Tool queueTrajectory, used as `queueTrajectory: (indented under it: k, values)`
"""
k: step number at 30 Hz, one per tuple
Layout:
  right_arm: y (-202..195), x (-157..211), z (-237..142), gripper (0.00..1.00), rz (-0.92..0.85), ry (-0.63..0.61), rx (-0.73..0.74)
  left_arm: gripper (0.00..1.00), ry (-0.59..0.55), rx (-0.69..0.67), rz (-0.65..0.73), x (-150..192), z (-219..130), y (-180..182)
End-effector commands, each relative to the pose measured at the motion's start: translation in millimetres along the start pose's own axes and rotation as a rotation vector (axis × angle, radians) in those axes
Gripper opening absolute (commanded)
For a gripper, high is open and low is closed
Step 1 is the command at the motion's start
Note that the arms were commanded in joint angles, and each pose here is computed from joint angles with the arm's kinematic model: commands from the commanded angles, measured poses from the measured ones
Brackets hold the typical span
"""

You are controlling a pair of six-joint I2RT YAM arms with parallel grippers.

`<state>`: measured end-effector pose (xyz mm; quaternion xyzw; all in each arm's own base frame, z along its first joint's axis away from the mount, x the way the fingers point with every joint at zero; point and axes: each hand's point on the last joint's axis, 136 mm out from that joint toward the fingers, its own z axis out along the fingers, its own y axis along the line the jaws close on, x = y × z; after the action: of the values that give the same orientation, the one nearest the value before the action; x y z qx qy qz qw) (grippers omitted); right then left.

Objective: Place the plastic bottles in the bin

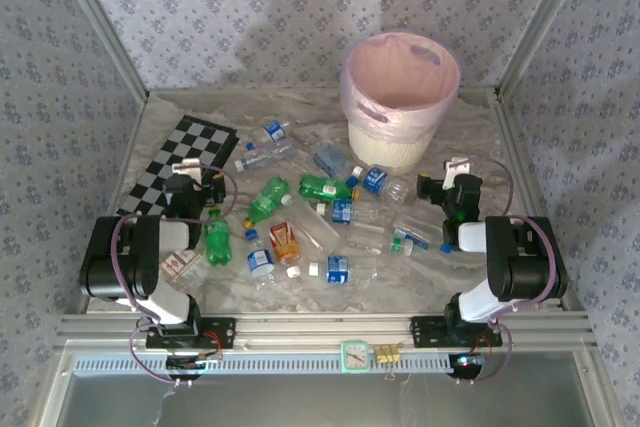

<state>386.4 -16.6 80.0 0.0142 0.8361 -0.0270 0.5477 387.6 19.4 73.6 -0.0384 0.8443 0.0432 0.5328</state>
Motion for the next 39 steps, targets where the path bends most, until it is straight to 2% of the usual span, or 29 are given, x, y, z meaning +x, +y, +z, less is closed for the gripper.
queueTrajectory:
  k: [1,25,31,36,39]
  values:
    - [0,-6,3,1.00,-0.010,-0.006,-0.007,1.00,-0.051,0.023,-0.018,-18,2,-3]
    - [-3,-7,3,1.00,-0.005,-0.011,0.010,1.00,-0.047,0.040,-0.030,-17,3,-2]
    - [-15,-31,-16,1.00,0.013,-0.034,0.083,1.00,-0.033,-0.029,-0.007,-25,-1,1]
    - [-27,-60,-40,1.00,0.077,-0.057,0.165,1.00,0.012,-0.112,0.037,-54,-10,2]
    - [-30,-71,-55,1.00,0.177,-0.013,0.186,1.00,0.050,-0.141,-0.062,-68,-18,4]
